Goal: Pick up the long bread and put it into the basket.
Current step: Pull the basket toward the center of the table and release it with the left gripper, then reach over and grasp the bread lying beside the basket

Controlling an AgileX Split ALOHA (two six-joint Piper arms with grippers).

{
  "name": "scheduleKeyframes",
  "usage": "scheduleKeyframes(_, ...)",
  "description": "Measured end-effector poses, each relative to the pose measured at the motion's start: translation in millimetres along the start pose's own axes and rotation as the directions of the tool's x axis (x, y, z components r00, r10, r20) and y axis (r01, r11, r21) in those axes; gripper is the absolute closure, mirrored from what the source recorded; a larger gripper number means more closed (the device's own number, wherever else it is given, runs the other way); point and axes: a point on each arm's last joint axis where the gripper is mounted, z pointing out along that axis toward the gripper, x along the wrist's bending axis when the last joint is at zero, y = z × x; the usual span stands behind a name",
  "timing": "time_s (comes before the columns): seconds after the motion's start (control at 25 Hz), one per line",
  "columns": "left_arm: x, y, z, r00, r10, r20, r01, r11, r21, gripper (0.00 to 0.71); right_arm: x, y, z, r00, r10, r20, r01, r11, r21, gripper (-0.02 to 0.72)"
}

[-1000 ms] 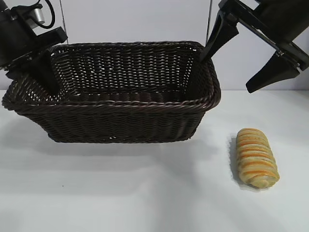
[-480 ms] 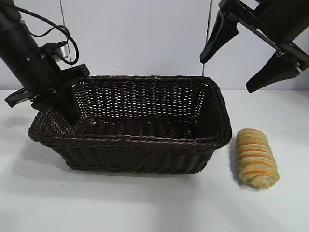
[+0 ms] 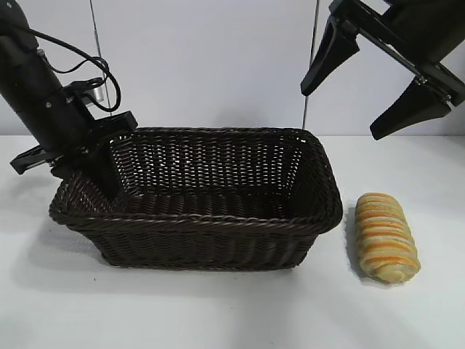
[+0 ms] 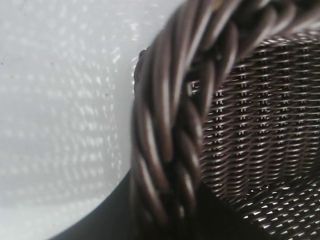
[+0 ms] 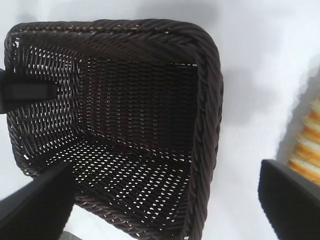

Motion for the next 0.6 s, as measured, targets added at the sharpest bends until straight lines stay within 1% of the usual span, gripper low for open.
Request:
scheduleKeyframes(0.04, -1.1, 0, -3, 1.000, -0.004, -0.001, 0.004, 1.000, -0.006, 0.081, 0, 0, 0, 1.000, 0.000, 0.000, 0.000, 1.000, 0.000, 0.009)
scheduleKeyframes(0.08, -2.7, 0, -7, 1.000, -0.004, -0.006, 0.004, 1.000, -0.015, 0.056, 0, 0, 0, 1.000, 0.000, 0.000, 0.000, 1.000, 0.000, 0.009)
scheduleKeyframes(0.2, -9.8, 1, -31, 0.999, 0.016, -0.046, -0.018, 0.998, -0.053, 0.027, 0, 0, 0, 1.000, 0.000, 0.000, 0.000, 1.000, 0.000, 0.009)
scheduleKeyframes(0.4, -23.1, 2, -91, 0.980, 0.073, -0.184, -0.101, 0.984, -0.145, 0.017, 0, 0, 0, 1.000, 0.000, 0.000, 0.000, 1.000, 0.000, 0.009)
scheduleKeyframes(0.48, -20.8, 3, -115, 0.966, 0.069, -0.248, -0.115, 0.977, -0.179, 0.018, 0, 0, 0, 1.000, 0.000, 0.000, 0.000, 1.000, 0.001, 0.009)
scheduleKeyframes(0.52, -16.1, 5, -128, 0.958, 0.058, -0.282, -0.117, 0.973, -0.199, 0.018, 0, 0, 0, 1.000, 0.000, 0.000, 0.000, 1.000, 0.001, 0.009)
scheduleKeyframes(0.6, -1.7, 7, -154, 0.937, 0.017, -0.349, -0.103, 0.968, -0.229, 0.017, 0, 0, 0, 1.000, 0.000, -0.001, 0.000, 1.000, 0.001, 0.009)
